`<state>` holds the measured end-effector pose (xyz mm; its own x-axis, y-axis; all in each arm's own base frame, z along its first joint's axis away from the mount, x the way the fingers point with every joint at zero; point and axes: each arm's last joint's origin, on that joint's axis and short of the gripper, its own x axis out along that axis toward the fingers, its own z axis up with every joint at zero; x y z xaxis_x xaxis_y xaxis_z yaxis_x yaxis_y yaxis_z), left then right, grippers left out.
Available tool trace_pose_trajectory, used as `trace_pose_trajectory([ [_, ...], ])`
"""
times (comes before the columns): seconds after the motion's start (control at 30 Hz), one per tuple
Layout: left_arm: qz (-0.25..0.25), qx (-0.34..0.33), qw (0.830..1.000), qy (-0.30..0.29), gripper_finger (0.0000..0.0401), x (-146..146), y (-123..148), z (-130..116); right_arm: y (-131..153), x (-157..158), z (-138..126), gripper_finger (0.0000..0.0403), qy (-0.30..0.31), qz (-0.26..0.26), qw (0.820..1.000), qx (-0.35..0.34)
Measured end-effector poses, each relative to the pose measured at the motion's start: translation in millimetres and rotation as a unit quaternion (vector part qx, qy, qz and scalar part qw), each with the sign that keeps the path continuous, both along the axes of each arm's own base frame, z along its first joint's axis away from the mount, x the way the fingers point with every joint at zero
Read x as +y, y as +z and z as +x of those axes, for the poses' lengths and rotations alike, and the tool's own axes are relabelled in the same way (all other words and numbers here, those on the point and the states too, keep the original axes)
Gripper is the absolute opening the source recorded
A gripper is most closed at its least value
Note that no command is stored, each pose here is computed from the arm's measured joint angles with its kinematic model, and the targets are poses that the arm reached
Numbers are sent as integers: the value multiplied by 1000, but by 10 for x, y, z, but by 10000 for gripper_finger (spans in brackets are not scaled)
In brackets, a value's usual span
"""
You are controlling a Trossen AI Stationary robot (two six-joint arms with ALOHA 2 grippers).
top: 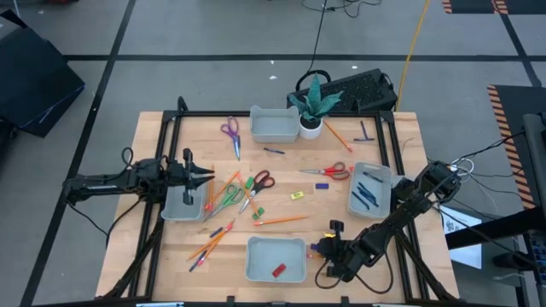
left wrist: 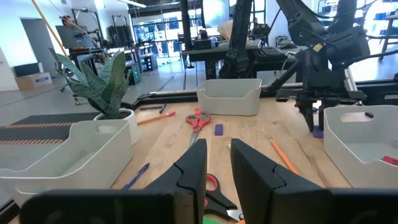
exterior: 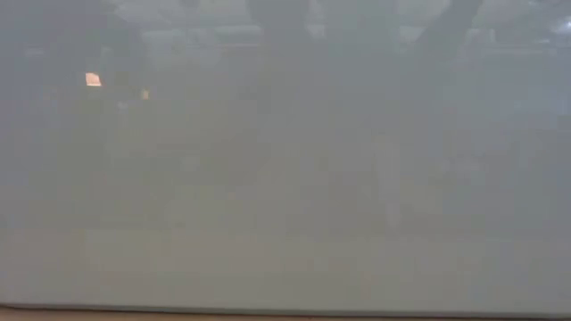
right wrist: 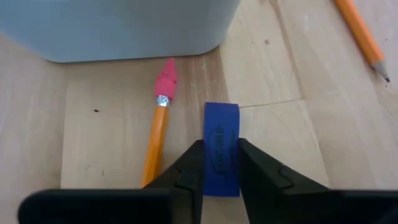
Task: Sort crayons/erasers/pens/pencils in bins
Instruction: Put the dark blue eraser into the bottom gray bin
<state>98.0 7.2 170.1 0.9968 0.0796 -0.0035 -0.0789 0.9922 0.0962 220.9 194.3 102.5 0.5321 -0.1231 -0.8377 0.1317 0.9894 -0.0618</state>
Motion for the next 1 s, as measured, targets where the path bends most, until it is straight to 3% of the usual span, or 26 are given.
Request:
trace_pose_trajectory([
  [0.27,0,0,1000,0,76,0,0,0,226,-59,-48,69,26,-1,1000,-5],
  [0.47,0,0,1000,0,76,0,-1,0,859,-112,-39,66,52,-26,996,-72],
  [0.67,0,0,1000,0,76,0,-1,0,1514,-41,161,67,95,-52,974,-198],
  [0.83,0,0,1000,0,76,0,-1,0,1583,147,492,67,146,-67,952,-259],
  [1.0,0,1,1000,0,76,0,-2,0,1287,359,859,67,182,-39,950,-249],
])
